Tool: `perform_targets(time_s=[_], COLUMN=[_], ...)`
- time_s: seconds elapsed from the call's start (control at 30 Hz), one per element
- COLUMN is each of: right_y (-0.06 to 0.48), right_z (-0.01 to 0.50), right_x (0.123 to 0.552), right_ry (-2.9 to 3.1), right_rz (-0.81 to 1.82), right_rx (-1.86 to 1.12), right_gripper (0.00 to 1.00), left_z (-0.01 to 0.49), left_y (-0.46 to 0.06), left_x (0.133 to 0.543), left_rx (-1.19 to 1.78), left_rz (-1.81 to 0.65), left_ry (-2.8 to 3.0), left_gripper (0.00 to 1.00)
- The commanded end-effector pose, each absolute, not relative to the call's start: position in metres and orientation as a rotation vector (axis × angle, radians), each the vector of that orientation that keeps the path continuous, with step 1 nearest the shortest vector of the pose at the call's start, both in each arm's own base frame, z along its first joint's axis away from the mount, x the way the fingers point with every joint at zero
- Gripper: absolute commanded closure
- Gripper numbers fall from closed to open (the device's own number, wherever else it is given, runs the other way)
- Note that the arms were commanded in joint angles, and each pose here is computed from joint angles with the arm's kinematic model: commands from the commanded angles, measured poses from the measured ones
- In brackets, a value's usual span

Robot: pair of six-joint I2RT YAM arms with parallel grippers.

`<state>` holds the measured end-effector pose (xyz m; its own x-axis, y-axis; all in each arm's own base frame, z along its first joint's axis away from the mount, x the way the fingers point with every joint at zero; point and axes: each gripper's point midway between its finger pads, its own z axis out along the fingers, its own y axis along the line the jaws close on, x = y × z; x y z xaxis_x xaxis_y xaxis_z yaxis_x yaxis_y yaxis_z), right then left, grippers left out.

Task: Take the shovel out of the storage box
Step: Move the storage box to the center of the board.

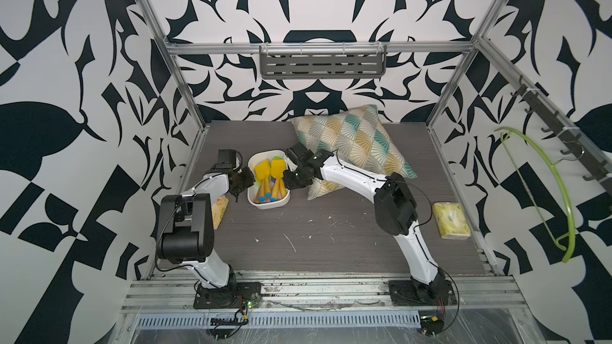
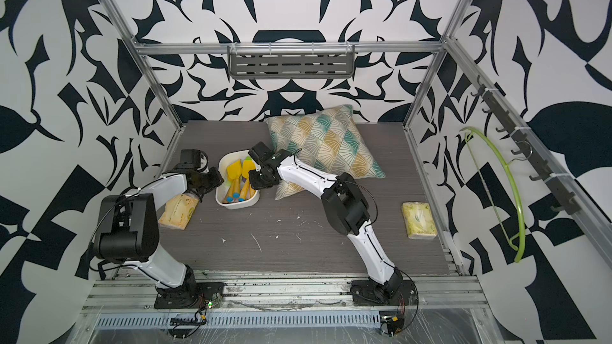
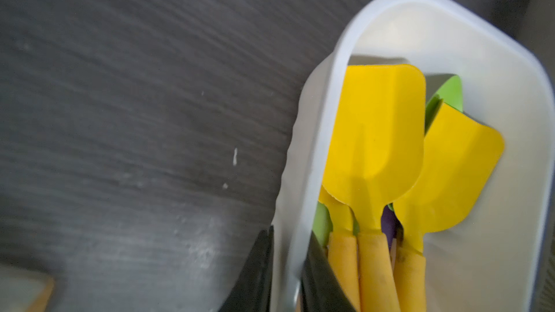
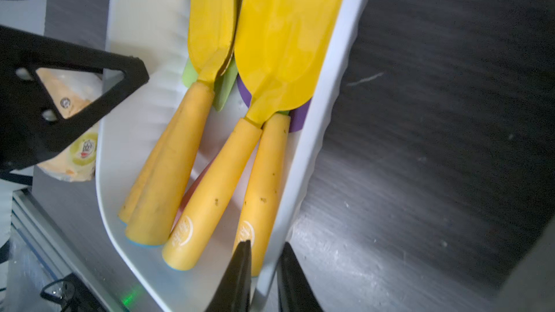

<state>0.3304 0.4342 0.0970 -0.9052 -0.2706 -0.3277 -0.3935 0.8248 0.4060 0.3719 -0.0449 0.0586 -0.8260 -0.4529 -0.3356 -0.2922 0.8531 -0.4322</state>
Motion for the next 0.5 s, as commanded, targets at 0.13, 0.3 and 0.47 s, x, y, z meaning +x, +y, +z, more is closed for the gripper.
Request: perform_targets(time_s=[0.13,0.3,0.47], right_y=[0.445,0.439,0.43], right_z=[0.114,0.101,0.111], right_x=[0.275,0.26,0.258], right_ry=[2.724,2.771,2.75], right_rz=[0.794,0.767,0.757], right_rx=[-0.587,-0.569,-0.556], right_gripper=[0.79,0.79,0.73], left_z=[0.057,0.055,0.054], left_y=[-0.047,-0.049,-0.04], left_x=[0.318,0.303,0.29], left_rx=[-0.602,-0.62,-0.623], left_rz=[-0.511,-0.522,-0.447], left_ry=[2.653,2.666,2.693], left_gripper=[0.76,0.68,0.51])
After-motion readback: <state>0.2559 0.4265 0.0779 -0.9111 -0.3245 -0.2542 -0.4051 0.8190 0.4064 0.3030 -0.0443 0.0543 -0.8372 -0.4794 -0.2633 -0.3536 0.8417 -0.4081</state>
